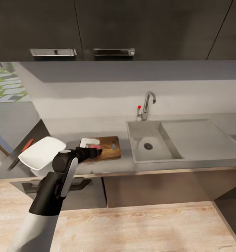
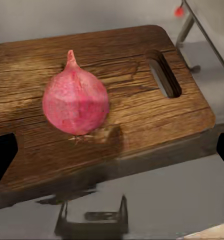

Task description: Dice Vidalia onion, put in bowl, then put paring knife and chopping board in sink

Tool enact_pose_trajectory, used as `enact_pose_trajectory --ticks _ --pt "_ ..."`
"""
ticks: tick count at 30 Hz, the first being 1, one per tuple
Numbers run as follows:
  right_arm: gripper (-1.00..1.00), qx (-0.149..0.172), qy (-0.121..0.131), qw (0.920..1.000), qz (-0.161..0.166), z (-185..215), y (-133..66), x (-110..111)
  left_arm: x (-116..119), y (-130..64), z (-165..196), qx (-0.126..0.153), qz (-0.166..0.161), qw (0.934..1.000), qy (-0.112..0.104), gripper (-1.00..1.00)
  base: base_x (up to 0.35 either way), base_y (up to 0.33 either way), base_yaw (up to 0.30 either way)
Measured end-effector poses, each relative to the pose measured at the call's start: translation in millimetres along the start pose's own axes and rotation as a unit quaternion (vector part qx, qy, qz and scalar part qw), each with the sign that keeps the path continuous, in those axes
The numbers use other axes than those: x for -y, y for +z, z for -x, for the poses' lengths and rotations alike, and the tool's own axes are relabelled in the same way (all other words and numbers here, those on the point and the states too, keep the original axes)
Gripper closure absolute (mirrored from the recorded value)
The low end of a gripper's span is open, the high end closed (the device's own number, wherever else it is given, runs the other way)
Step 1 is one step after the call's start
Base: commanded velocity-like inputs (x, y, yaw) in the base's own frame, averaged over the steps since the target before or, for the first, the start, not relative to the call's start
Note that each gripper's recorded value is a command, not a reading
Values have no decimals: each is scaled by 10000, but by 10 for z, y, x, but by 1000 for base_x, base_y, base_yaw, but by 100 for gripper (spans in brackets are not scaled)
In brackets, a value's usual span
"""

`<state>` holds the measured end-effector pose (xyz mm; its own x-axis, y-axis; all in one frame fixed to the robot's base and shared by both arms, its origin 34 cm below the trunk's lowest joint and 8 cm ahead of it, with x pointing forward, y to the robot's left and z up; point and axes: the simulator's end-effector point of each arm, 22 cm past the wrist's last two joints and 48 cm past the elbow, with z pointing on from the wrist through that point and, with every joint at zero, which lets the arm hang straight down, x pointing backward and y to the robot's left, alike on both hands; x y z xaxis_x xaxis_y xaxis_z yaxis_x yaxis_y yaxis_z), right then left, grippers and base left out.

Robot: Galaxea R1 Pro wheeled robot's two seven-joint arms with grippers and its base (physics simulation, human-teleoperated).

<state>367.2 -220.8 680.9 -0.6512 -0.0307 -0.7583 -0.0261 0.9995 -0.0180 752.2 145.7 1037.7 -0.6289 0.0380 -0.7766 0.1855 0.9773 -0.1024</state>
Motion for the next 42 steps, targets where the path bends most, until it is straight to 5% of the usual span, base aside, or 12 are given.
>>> enact_pose_trajectory --ticks 13,21,25,34,42 --pt "-100 94 -1 10000 -6 77 14 4 11 -78 74 76 7 10000 25 -100 -332 0 0" --pt "-100 102 -1 9999 -17 83 13 9 29 -65 -326 -213 -26 9998 -49 -100 -169 0 0" --pt "-100 93 2 10000 -22 76 10 12 62 -60 -838 -514 -68 9985 -152 -100 -40 0 0" --pt "-100 92 2 10000 -23 75 9 12 -7 -145 -1632 -465 3 9986 -252 -100 -3 0 0" --pt "-100 89 2 10000 -21 74 9 11 -136 -442 -2477 -348 -58 9993 -141 -100 0 0 0"
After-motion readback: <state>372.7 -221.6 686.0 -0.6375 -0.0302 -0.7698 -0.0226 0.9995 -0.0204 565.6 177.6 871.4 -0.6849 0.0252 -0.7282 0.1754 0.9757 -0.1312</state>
